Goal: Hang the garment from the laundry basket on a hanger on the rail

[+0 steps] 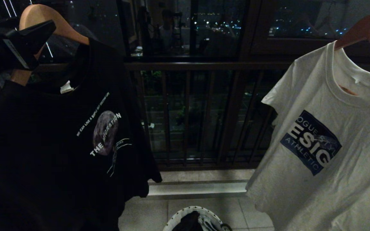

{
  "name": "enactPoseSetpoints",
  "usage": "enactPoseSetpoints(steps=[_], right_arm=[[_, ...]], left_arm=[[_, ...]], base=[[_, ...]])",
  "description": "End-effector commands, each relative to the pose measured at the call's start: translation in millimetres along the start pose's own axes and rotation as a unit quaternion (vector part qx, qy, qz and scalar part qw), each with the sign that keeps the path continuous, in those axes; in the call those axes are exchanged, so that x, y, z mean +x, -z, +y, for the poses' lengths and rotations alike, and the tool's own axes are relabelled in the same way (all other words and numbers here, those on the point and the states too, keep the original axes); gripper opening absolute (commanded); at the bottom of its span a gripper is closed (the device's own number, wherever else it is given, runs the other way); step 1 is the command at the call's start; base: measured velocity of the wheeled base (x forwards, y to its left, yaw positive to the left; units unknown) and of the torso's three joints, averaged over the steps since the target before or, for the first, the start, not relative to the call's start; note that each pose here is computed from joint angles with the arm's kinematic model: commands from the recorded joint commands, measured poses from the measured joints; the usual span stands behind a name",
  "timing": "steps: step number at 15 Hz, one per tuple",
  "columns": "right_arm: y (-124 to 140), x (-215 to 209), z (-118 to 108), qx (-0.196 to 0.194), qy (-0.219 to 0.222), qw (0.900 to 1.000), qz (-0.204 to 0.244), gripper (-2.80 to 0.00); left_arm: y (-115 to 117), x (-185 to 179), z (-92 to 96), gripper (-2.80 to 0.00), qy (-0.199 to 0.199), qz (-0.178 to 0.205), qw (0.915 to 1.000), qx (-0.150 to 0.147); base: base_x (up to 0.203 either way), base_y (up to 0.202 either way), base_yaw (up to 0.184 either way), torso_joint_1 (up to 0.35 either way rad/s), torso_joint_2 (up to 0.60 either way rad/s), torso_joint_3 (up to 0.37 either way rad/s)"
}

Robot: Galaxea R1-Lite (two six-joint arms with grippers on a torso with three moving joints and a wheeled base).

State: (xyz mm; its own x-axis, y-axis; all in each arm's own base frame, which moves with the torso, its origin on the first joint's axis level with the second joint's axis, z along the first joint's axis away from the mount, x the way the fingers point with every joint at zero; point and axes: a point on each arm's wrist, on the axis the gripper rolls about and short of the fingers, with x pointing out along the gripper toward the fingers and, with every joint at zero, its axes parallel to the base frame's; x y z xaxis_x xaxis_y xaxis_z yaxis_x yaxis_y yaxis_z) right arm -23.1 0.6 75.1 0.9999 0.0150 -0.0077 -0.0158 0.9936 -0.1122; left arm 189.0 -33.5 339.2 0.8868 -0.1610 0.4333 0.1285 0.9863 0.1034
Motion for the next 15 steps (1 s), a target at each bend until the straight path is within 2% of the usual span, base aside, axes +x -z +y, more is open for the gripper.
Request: enactPoseSetpoints(steps=[1, 7, 15], right_arm=[[-0.1, 0.1, 0.0, 0.0, 0.0, 1.0, 0.0, -2.8], [-0.4, 0.4, 0.0, 0.001, -0.002, 1.0, 0.011, -2.8], [-0.2, 0.4, 0.0, 0.002, -0.003, 1.0, 0.011, -2.8]], left_arm=[[-8.7, -6.5, 0.7, 0.0, -0.002, -0.015, 0.9999, 0.0], [-36.5, -41.0, 1.3, 0.0, 0.009, -0.013, 0.9999, -0.007], [-69.2, -123.8, 5.1, 0.0, 0.022, 0.018, 0.9995, -0.014]], base=[[0.0, 0.0, 0.0, 0.0, 0.0, 0.0], [0.0, 0.0, 0.0, 0.0, 0.0, 0.0], [0.0, 0.0, 0.0, 0.0, 0.0, 0.0]])
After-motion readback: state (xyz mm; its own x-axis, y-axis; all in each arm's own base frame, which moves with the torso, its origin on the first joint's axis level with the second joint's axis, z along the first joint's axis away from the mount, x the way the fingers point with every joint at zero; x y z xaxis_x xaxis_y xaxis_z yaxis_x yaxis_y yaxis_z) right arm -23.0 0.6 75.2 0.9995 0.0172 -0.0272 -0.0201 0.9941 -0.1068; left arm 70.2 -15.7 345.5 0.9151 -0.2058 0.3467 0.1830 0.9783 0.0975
